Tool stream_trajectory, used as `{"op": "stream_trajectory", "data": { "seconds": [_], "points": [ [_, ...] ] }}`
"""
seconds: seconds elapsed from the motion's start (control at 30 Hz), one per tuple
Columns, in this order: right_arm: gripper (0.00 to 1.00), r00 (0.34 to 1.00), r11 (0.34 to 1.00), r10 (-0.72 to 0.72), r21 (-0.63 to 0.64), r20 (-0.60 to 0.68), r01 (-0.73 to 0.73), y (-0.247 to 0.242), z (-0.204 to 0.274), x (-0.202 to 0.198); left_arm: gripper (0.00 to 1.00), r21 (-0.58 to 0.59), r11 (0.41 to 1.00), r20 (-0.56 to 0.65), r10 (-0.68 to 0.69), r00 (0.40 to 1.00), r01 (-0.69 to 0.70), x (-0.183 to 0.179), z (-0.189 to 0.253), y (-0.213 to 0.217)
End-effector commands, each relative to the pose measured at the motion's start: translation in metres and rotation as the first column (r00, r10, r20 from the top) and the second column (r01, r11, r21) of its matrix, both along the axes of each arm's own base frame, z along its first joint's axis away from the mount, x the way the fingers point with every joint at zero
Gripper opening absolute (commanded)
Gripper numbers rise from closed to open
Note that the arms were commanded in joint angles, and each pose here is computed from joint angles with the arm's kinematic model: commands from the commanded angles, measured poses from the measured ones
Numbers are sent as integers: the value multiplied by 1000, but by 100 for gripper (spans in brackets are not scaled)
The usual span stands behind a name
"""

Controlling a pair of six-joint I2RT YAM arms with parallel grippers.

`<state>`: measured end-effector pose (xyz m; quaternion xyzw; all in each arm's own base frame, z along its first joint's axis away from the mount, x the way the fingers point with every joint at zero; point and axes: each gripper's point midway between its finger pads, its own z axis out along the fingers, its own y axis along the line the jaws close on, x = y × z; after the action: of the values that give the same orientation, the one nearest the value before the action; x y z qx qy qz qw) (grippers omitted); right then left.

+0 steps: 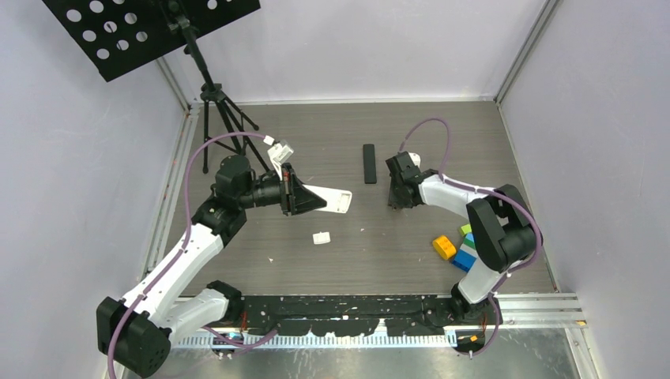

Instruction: Load the batteries into the remote control

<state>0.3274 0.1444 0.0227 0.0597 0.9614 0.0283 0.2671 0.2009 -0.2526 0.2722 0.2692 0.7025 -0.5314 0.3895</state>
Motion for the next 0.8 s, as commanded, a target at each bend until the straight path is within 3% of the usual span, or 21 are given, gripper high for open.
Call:
{"op": "stream_trajectory", "data": {
  "seconds": [0.0, 0.2, 0.33, 0.47, 0.6, 0.77],
  "points": [
    [28, 999, 1000, 10, -12, 53, -10, 3, 9, 18, 0, -18, 1000, 51, -13, 999, 14, 0, 12, -1],
    [21, 999, 1000, 18, -13, 38, -18, 5, 3, 19, 0, -15, 1000, 51, 2, 999, -1, 2, 12, 0],
    [10, 999, 999, 20, -37, 27, -19, 3, -1, 19, 0, -11, 1000, 48, 21, 999, -20, 6, 11, 0],
    [6, 997, 999, 29, -31, 66, -27, 8, 15, 20, 0, -14, 999, 36, 38, 999, -37, 9, 10, 0],
    [6, 977, 990, 58, 115, 204, -83, 32, 66, 20, 0, -63, 997, 7, 51, 999, -51, 11, 12, -3],
    [6, 898, 930, 0, 331, 440, -162, 46, 171, 9, 0, -166, 980, -83, 102, 991, -114, 24, 21, -9]
  ]
}}
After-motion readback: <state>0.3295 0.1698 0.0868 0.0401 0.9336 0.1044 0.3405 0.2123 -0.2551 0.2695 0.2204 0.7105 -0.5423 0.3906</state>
